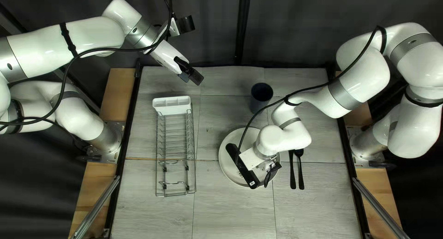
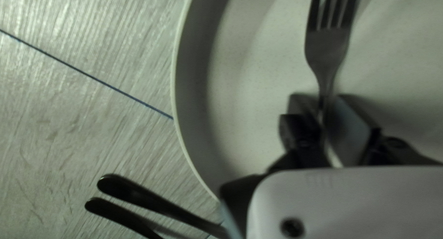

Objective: Pick up and place plate onto table. Place down one fork to the left of the plate. Place spoon and knife to the right of the plate. Place cup above the knife and spoon

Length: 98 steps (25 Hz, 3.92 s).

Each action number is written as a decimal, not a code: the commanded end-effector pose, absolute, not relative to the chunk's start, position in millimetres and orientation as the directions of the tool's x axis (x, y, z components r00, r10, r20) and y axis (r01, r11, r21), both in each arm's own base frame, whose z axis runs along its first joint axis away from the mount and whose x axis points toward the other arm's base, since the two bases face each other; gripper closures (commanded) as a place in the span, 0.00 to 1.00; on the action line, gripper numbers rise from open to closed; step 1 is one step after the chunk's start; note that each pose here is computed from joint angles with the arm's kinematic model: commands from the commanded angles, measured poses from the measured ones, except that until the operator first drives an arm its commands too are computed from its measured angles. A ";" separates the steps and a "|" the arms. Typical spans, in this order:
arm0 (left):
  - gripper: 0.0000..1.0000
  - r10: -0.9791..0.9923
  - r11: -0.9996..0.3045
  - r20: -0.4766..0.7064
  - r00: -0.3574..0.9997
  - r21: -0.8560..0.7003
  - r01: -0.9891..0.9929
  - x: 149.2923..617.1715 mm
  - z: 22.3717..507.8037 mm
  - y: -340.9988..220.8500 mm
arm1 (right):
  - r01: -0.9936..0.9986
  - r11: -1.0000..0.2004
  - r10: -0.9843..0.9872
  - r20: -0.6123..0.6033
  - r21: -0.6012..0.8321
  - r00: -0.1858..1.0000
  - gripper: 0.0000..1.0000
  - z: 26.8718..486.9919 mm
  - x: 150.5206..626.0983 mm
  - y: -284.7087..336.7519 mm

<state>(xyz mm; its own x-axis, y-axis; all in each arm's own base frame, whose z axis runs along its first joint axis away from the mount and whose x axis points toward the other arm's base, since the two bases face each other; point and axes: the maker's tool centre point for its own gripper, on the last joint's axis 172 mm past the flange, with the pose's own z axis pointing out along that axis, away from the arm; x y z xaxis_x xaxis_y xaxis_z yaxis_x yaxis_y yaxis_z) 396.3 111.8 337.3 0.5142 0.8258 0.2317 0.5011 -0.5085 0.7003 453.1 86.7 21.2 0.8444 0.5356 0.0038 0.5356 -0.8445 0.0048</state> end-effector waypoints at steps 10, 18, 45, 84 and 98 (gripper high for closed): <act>0.00 0.826 -0.508 0.232 0.514 0.700 0.501 396.3 337.3 111.8 | 0.222 -0.954 0.232 0.027 0.203 0.972 1.00 151.9 426.6 93.9; 0.00 0.826 -0.508 0.232 0.514 0.700 0.501 396.3 337.3 111.8 | 0.004 -0.972 0.013 0.038 0.233 0.999 1.00 156.5 427.3 100.2; 0.00 0.826 -0.508 0.232 0.514 0.700 0.501 396.3 337.3 111.8 | -0.470 -0.867 -0.460 0.093 0.169 0.883 1.00 64.6 482.8 55.4; 0.00 0.826 -0.508 0.232 0.514 0.700 0.501 396.3 337.3 111.8 | -0.266 -0.956 -0.242 0.178 0.125 0.954 0.00 293.6 269.0 -9.8; 0.00 0.517 -0.837 0.420 0.746 0.429 0.339 481.8 352.6 44.4 | -0.266 -0.956 -0.242 0.178 0.125 0.954 0.00 293.6 269.0 -9.8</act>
<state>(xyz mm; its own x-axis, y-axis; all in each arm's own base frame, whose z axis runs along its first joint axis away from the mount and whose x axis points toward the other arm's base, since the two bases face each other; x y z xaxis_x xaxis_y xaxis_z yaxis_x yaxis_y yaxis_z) 465.8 57.9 355.7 0.6987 0.5865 0.4097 0.3738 -0.7875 0.4900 269.0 -9.8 293.6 0.9538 -0.2418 0.1783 -0.2657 -0.9559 0.1249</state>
